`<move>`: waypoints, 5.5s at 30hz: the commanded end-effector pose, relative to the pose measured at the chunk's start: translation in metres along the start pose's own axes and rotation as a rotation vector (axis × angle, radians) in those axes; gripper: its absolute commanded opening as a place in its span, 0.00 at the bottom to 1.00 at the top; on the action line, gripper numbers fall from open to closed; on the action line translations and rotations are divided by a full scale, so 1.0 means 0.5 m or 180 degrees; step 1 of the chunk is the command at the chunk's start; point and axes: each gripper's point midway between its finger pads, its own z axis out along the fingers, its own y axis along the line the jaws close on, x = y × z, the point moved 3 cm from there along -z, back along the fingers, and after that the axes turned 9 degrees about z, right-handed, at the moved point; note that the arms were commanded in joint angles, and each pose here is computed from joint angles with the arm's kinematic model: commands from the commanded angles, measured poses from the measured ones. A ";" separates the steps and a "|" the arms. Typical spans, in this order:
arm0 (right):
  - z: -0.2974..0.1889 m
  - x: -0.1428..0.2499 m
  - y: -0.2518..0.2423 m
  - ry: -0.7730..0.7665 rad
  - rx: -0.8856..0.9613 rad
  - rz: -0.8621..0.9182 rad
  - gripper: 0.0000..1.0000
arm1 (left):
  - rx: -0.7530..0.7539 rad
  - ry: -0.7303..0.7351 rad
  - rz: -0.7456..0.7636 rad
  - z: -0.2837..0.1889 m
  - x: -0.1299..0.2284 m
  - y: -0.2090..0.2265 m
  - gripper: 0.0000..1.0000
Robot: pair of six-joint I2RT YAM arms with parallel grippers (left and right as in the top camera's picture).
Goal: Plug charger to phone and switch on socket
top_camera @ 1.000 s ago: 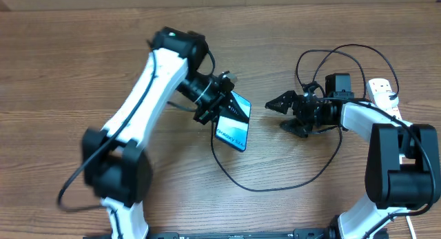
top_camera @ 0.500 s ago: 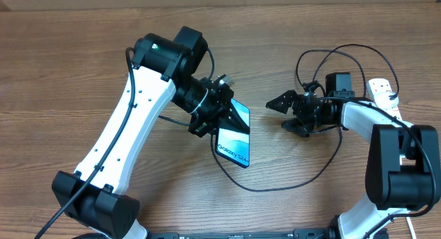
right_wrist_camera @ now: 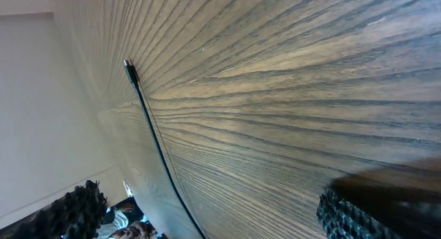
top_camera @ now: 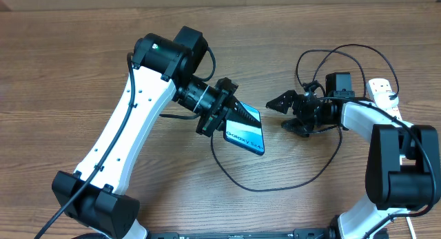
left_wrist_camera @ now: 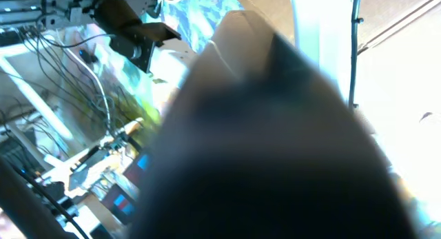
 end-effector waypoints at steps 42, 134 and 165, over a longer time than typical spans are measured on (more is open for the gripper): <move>0.001 -0.018 -0.038 -0.0198 0.0330 0.0019 1.00 | 0.0191 0.0027 -0.0281 -0.008 0.019 -0.029 0.04; 0.001 -0.018 -0.038 -0.0199 0.0329 0.0018 1.00 | -0.1160 -0.1471 -0.0430 -0.051 -0.101 0.089 0.04; 0.001 -0.028 -0.030 -0.0264 0.0278 -0.0040 1.00 | -0.0862 -0.1238 0.2167 -0.104 -0.384 0.081 0.04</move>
